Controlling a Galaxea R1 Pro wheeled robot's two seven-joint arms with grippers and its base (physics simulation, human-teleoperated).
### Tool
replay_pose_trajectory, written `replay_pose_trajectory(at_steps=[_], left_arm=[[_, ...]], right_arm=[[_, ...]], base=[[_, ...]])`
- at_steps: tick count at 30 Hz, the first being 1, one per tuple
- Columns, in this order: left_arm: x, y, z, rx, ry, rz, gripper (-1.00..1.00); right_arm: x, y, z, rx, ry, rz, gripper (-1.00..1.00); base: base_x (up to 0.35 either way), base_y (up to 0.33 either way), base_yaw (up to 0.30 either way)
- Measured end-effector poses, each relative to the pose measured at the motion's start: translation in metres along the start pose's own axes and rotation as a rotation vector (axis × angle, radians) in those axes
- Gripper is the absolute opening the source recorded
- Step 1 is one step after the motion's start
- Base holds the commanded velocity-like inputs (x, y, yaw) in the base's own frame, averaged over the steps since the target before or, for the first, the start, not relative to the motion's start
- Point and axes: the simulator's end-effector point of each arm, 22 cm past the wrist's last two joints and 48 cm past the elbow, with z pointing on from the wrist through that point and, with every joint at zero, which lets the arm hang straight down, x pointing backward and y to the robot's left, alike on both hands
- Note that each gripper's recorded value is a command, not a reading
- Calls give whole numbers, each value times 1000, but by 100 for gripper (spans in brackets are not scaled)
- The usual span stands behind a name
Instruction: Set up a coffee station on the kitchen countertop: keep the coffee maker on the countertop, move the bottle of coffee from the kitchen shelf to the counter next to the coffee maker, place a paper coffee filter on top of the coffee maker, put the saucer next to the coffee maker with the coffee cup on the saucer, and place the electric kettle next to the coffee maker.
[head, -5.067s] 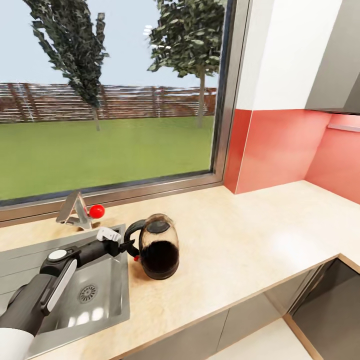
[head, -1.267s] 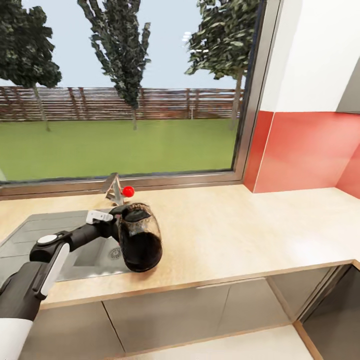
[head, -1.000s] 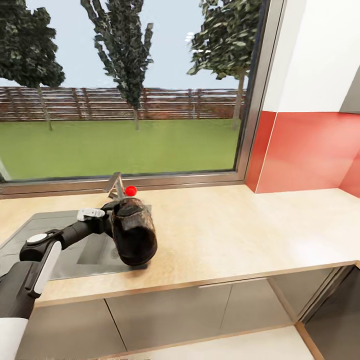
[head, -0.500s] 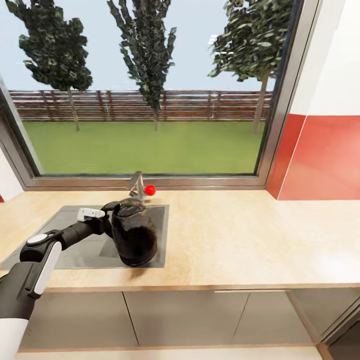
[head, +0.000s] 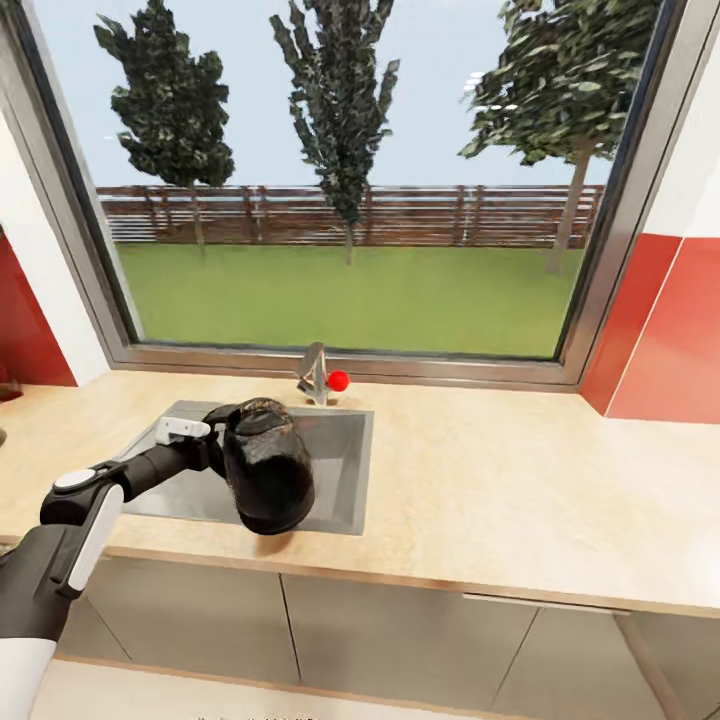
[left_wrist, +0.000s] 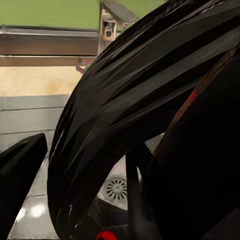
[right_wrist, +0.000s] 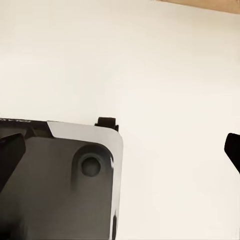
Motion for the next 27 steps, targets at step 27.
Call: replay_pose_trajectory(at_steps=[27], left_arm=[[-33, 62, -25, -140, -68, -57, -100]], right_arm=[[0, 1, 0, -1, 0, -4, 100]], base=[[0, 0, 284]])
